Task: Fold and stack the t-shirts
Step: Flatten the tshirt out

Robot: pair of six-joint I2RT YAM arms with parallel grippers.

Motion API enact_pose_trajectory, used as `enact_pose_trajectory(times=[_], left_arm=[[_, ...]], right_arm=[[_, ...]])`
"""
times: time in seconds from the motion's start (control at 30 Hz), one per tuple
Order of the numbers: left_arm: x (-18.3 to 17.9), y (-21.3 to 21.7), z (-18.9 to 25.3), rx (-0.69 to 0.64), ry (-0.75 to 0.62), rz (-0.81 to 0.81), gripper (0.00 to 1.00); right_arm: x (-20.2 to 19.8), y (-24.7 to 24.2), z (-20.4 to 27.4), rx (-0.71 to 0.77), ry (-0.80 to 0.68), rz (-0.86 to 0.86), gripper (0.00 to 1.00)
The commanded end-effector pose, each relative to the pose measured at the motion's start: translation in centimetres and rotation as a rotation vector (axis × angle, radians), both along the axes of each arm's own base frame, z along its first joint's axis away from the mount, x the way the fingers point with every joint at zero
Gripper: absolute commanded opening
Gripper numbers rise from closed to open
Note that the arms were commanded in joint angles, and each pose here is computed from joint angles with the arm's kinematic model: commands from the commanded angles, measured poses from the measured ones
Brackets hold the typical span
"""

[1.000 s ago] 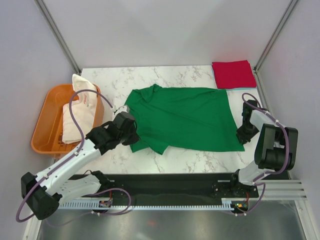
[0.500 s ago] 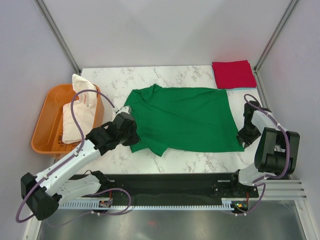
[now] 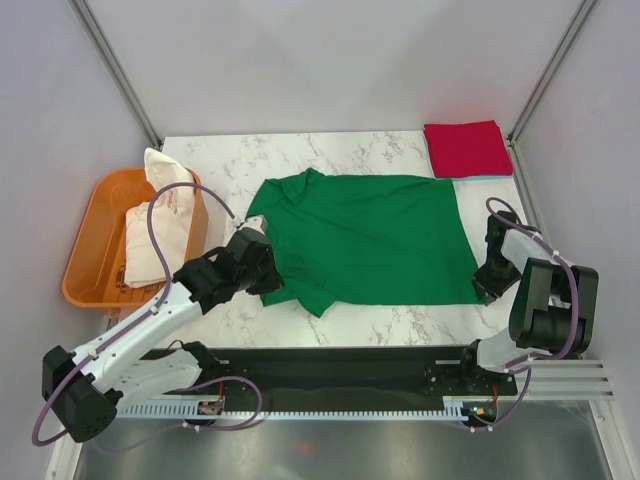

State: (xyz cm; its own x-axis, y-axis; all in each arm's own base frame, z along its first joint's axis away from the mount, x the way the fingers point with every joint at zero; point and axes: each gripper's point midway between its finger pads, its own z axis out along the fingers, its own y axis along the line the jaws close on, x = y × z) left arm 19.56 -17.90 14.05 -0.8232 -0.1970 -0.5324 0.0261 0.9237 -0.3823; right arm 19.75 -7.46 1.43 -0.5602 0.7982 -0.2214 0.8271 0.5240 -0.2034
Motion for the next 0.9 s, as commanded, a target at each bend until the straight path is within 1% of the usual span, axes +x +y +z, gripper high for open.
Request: enact_pose_trajectory(times=[0.0, 0.1, 0.2, 0.23, 0.27, 0.3, 0.4, 0.43, 0.53, 0.7, 0.87], left_arm=[[0.7, -0.4, 1.3, -0.019, -0.067, -0.036, 0.02], [0.7, -0.4, 1.5, -0.02, -0.07, -0.037, 0.02], [0.8, -0.4, 1.8, -0.024, -0.078, -0.034, 0.02], [0.8, -0.3, 1.8, -0.023, -0.081, -0.033, 0.02], [0.9, -0.3, 1.9, -0.022, -0.085, -0.035, 0.02], [0.9, -0.3, 2.0, -0.023, -0.089, -0.033, 0.02], [1.0, -0.4, 2.8, -0.029, -0.106, -0.042, 0.02], [1.0, -0.4, 3.0, -0.029, -0.109, -0.046, 0.02], [0.8, -0.3, 3.5, -0.025, -0.104, -0.053, 0.02], [0.7, 0.5, 4.2, 0.001, -0.119, -0.039, 0.02], [0.7, 0.7, 5.5, 0.031, -0.12, -0.063, 0.02]], right_arm=[[0.0, -0.2, -1.3, -0.013, -0.005, -0.027, 0.36], [0.0, -0.5, -1.6, -0.029, -0.008, -0.026, 0.33], [-0.2, -1.1, -1.6, -0.066, -0.01, -0.022, 0.24], [-0.1, -1.2, -1.5, -0.071, -0.017, -0.019, 0.16], [0.0, -1.2, -1.4, -0.074, -0.024, -0.014, 0.11], [-0.2, -1.2, -1.4, -0.075, -0.025, -0.012, 0.0], [-0.4, -1.1, -0.5, -0.076, -0.038, -0.008, 0.0], [-1.2, -1.0, -0.1, -0.074, -0.009, -0.006, 0.0], [-1.4, -1.4, 1.8, -0.091, 0.009, 0.012, 0.0], [-0.9, -1.2, 3.9, -0.086, -0.061, 0.047, 0.0], [-1.2, -0.3, 4.6, -0.047, -0.07, 0.053, 0.0]])
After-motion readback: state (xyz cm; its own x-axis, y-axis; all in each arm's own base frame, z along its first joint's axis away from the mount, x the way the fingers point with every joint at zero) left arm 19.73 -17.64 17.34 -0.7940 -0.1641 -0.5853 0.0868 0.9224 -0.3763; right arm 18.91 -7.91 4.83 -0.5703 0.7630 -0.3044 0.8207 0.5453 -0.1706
